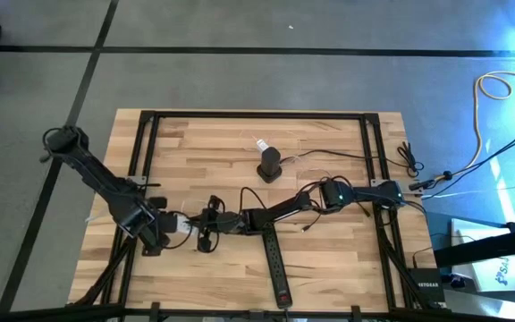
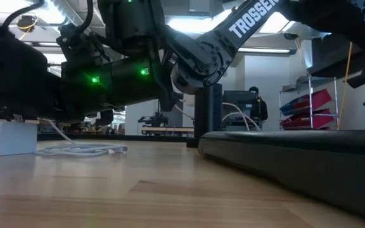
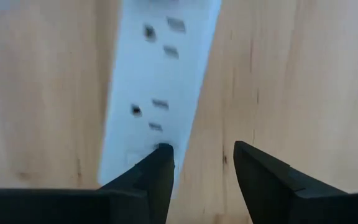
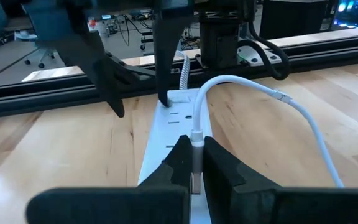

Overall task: Insert USB
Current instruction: Insert the white USB cable into the white outlet extension

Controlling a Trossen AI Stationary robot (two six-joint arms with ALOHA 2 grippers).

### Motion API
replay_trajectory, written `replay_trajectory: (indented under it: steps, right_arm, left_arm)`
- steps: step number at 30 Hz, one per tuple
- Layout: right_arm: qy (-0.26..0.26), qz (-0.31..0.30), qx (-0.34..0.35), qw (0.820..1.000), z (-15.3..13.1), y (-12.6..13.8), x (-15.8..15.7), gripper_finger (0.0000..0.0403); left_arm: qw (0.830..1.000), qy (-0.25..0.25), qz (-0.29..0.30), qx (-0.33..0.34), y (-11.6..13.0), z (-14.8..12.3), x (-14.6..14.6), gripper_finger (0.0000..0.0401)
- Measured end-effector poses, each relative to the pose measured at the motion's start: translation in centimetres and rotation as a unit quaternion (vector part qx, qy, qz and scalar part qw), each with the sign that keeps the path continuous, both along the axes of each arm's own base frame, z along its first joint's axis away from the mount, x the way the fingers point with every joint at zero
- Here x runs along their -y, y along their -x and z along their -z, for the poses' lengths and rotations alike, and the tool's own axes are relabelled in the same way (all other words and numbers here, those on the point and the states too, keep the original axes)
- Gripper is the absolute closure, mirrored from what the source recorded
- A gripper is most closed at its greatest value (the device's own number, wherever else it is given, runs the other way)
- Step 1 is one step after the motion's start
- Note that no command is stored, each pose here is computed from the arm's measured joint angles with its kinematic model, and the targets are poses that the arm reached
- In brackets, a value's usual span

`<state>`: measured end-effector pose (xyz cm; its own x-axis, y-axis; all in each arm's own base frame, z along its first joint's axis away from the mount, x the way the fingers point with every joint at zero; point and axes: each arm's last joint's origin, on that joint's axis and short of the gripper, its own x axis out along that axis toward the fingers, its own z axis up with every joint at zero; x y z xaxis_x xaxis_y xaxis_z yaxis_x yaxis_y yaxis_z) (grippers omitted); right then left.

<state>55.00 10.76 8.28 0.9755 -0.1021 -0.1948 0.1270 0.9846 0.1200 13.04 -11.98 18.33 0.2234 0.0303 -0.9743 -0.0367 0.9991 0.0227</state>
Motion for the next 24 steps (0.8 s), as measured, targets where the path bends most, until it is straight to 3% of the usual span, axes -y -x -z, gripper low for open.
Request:
replay_trajectory:
  steps: [6, 14, 24]
  right_arm:
    - [0.001, 0.001, -0.001, 1.000, 0.0, 0.0, 0.0, 0.0403]
    - [0.004, 0.000, -0.003, 1.000, 0.0, 0.0, 0.0, 0.0403]
    - [0.005, -0.002, -0.003, 1.000, 0.1, 0.0, 0.0, 0.0403]
  left_arm:
    - [0.996, -0.047, 0.022, 0.078, -0.5, -1.3, 0.4, 0.0252]
    - [0.993, -0.087, 0.017, 0.081, -0.3, -0.1, -0.3, 0.0245]
    - [0.992, -0.101, 0.049, 0.052, -0.5, 1.0, -0.1, 0.0171]
